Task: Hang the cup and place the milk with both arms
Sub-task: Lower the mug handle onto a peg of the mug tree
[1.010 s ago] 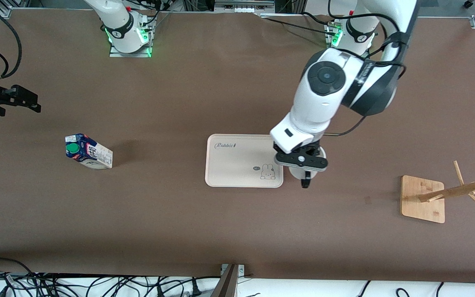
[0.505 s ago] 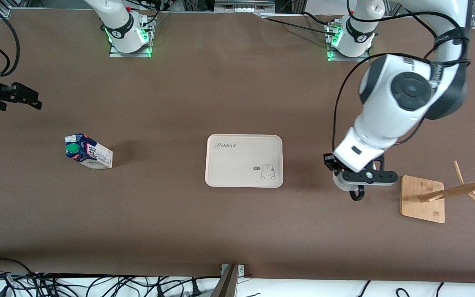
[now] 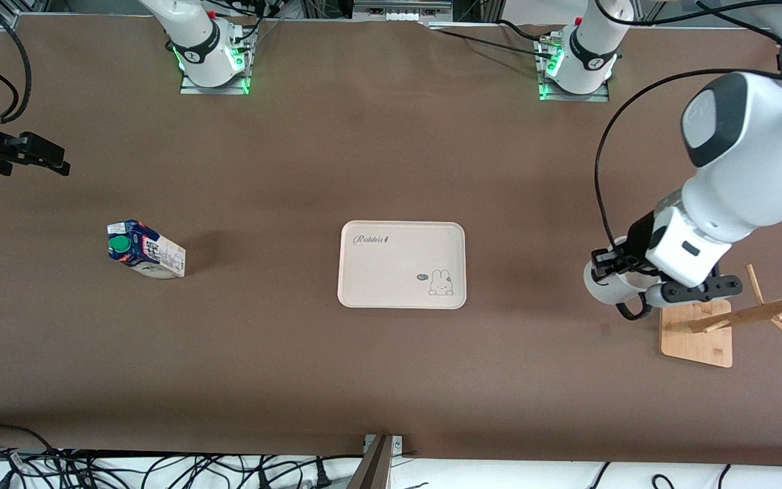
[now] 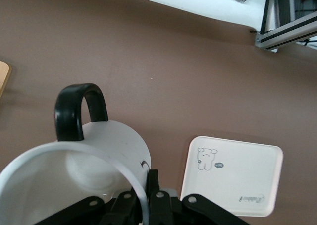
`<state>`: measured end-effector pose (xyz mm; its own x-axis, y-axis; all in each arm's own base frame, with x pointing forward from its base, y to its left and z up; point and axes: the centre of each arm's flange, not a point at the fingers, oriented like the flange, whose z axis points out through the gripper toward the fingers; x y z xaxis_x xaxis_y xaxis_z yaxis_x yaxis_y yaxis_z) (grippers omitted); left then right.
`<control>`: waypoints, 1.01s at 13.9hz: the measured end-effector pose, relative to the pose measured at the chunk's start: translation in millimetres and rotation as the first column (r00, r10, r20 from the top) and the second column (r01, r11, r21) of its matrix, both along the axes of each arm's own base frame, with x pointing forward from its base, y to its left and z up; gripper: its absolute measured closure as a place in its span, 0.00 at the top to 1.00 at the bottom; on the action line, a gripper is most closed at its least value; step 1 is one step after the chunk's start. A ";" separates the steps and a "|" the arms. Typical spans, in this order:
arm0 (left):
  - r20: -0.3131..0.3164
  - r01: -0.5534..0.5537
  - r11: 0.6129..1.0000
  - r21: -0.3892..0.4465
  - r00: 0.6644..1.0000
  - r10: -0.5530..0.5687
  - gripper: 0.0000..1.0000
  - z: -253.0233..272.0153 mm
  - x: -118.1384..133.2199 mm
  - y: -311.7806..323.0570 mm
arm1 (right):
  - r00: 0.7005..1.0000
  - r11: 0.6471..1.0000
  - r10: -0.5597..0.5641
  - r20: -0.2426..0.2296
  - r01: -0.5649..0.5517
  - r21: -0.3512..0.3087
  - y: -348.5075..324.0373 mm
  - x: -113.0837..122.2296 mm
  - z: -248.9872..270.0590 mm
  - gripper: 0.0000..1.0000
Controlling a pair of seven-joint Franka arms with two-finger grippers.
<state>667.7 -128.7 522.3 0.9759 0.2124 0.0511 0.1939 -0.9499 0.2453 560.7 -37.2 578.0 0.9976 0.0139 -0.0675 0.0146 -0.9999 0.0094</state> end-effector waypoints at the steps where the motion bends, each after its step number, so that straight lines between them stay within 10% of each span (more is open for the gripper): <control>1: -0.010 -0.019 0.999 -0.037 1.000 0.018 0.06 6.8 -3.1 10.8 | 1.000 1.000 0.000 0.006 0.000 -0.001 -0.2 2.9 2.0 1.00; 14: -0.032 0.027 0.992 -0.123 0.999 -0.031 0.06 -20.7 7.1 154.5 | 1.000 1.000 0.002 0.007 -0.002 -0.001 0.8 10.0 1.6 1.00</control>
<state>674.7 25.8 501.6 0.9824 0.1868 -0.0067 0.1771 -0.9185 0.3535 570.7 -36.4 579.6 0.9980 0.0159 -0.0608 0.0165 -0.9998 0.0104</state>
